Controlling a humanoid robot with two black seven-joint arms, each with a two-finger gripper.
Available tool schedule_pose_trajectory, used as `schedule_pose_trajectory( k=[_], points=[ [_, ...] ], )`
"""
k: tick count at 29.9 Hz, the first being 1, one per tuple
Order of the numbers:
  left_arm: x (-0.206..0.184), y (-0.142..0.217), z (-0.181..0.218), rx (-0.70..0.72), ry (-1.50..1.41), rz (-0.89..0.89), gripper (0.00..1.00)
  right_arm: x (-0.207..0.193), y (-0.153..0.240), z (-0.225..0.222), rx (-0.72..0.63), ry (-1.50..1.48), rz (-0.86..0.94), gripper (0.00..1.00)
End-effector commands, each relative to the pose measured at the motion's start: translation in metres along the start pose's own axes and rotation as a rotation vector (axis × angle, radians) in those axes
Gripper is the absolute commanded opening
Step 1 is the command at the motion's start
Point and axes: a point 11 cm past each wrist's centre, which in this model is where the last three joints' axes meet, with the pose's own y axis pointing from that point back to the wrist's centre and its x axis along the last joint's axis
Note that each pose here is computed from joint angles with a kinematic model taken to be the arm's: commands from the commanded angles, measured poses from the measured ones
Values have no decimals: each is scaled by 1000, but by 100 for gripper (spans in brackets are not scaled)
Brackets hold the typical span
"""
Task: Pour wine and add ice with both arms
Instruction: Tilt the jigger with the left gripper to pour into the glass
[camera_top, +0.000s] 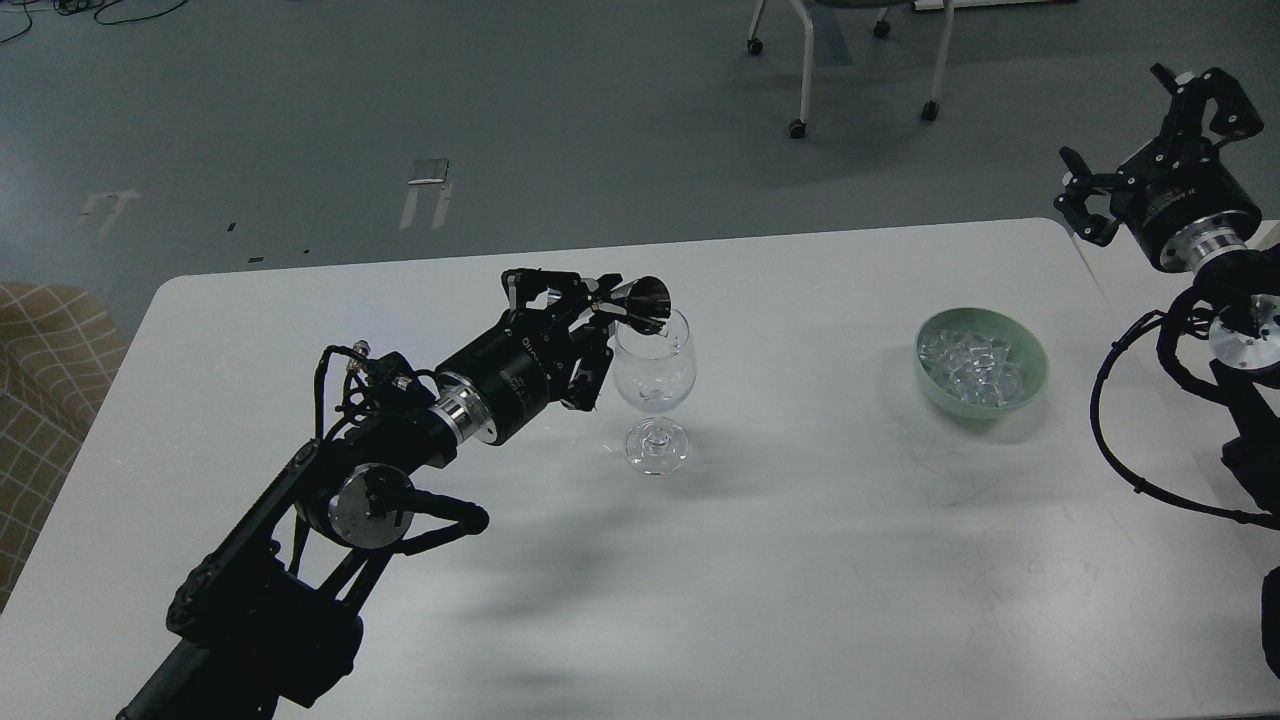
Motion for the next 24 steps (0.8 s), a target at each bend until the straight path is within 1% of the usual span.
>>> schedule_pose_trajectory(
  k=[1,9,19,24],
  points=[
    [3,1,2,3,-40,3,0,1,0,0,0,1,1,100],
    [10,4,10,1,-72,15,0,-1,0,0,0,-1,-2,100],
    [9,2,21,-7,-108,0,0,-1,-1,-2,4,-2,-2,100],
    [8,0,25,-4,-180,6,0,0,0,-2,3,0,0,100]
  ],
)
